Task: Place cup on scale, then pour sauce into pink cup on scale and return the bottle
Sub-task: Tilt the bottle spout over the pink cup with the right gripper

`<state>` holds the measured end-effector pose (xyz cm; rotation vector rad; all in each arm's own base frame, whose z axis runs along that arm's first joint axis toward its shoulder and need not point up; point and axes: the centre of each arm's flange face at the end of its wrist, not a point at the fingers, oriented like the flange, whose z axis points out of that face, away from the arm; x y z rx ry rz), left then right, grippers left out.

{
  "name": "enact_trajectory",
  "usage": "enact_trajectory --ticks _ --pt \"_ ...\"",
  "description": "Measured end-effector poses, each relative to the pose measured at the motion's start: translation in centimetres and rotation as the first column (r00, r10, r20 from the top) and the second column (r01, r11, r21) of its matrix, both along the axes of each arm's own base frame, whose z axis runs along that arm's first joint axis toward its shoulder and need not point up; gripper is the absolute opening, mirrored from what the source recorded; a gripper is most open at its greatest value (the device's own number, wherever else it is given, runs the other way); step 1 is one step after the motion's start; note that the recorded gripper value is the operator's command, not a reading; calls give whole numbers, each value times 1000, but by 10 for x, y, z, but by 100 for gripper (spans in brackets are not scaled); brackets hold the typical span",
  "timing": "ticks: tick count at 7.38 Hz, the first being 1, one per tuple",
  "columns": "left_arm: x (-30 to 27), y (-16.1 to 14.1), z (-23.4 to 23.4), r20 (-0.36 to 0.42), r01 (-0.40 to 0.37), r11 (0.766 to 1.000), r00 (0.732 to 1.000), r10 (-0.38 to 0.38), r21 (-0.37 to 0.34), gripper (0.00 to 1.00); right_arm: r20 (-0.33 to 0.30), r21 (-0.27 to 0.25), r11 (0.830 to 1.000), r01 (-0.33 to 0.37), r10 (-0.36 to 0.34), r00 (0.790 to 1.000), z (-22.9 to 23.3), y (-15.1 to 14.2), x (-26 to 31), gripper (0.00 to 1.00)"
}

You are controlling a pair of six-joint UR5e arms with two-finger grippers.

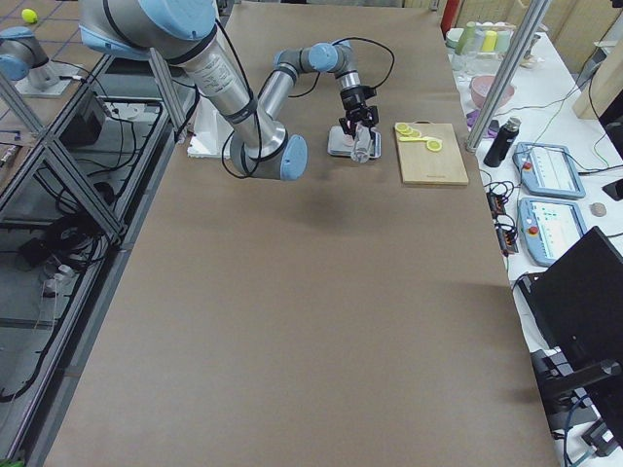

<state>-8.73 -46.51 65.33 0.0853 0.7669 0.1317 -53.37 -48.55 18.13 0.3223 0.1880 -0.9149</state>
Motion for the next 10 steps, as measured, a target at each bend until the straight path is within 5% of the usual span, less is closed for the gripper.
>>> enact_trajectory --ticks 10 --pt "-3 6 0 0 5 1000 1000 -5 3 99 -99 90 995 53 -44 994 31 70 -13 15"
